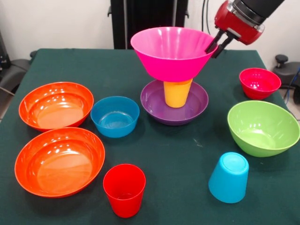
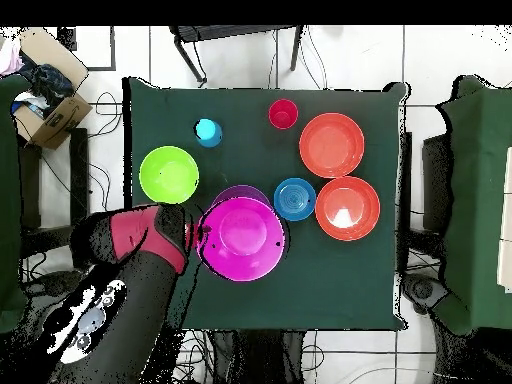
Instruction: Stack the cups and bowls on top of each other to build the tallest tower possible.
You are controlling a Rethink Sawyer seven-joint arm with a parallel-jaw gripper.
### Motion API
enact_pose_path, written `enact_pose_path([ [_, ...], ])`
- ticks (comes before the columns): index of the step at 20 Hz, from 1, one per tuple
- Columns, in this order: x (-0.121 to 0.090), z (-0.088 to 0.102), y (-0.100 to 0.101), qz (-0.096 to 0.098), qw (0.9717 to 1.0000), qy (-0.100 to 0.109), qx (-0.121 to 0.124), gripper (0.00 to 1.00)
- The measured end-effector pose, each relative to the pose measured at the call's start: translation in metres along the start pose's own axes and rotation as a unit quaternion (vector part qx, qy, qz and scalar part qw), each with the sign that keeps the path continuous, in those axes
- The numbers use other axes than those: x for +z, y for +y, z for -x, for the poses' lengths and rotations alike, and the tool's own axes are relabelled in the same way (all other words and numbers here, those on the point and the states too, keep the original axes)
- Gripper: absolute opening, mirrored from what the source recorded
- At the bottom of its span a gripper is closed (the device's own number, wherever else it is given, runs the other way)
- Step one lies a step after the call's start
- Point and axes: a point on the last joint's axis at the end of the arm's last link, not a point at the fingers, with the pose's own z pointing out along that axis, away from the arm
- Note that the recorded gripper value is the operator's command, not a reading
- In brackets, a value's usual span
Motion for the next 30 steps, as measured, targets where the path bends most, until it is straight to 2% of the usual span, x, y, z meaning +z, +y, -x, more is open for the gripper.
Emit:
enact_pose_path([
  [18, 0.018, -0.01, 0.013, -0.006, 0.9999, 0.016, -0.001, 0.0],
  [30, 0.02, -0.008, 0.013, -0.009, 0.9998, 0.015, 0.003, 0.0],
])
